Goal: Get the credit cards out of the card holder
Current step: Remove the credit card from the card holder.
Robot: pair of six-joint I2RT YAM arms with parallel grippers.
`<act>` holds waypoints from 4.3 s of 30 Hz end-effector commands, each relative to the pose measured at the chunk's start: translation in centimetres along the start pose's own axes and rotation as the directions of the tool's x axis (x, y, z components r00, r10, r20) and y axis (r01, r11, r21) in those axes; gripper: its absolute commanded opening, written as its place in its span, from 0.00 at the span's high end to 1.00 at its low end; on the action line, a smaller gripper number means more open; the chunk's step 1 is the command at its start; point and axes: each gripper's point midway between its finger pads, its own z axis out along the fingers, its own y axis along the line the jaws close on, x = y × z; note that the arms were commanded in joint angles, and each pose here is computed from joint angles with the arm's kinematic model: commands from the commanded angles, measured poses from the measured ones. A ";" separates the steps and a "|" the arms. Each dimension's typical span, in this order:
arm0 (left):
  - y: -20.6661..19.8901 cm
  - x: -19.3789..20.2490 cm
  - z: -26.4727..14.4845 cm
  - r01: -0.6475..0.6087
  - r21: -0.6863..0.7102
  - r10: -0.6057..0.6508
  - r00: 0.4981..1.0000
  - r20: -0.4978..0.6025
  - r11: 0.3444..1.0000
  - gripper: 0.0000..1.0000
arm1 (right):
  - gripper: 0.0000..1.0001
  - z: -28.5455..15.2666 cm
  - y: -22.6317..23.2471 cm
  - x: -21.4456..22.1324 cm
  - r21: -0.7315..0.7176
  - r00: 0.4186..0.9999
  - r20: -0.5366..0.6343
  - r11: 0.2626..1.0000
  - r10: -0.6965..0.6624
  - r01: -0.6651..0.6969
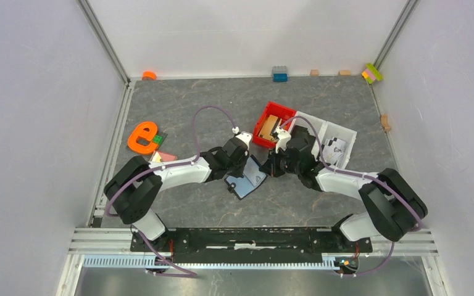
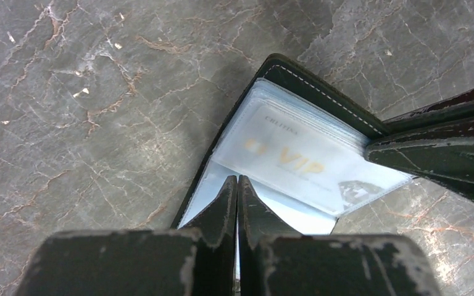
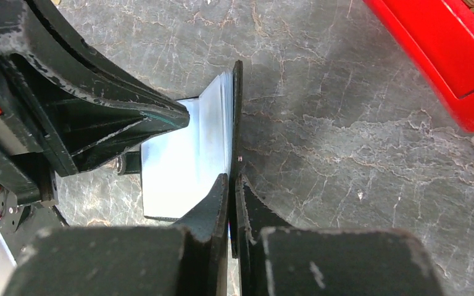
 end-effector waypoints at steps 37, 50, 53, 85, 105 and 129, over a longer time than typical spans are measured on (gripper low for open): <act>-0.6 1.4 -1.6 -0.038 0.109 0.035 0.999 0.029 0.993 0.98 | 0.96 -1.3 2.8 -0.6 -0.118 0.995 0.097 0.993 0.016 -0.005; 0.6 2.5 0.8 -0.043 0.020 0.044 0.998 -0.053 0.999 0.98 | 0.68 -0.9 4.1 0.2 -0.185 0.999 0.043 0.983 0.005 0.004; 0.6 2.6 1.0 -0.045 0.019 0.046 0.997 -0.062 0.999 0.98 | 0.56 -0.7 4.0 0.3 -0.174 1.000 0.030 0.985 -0.007 0.012; 1.4 2.6 1.0 -0.061 -0.027 0.059 0.996 -0.074 0.998 0.98 | 0.68 -1.2 3.4 -0.2 -0.102 0.997 0.039 0.992 -0.064 0.068; 1.4 3.0 1.2 -0.062 -0.026 0.059 0.994 -0.092 0.998 0.98 | 0.82 1.6 3.6 2.5 -0.054 0.983 -0.091 0.986 -0.160 0.156; 1.4 2.8 1.0 -0.060 -0.030 0.058 0.995 -0.086 0.998 0.98 | 0.68 -0.4 5.7 0.4 -0.103 0.980 0.020 0.975 -0.197 0.199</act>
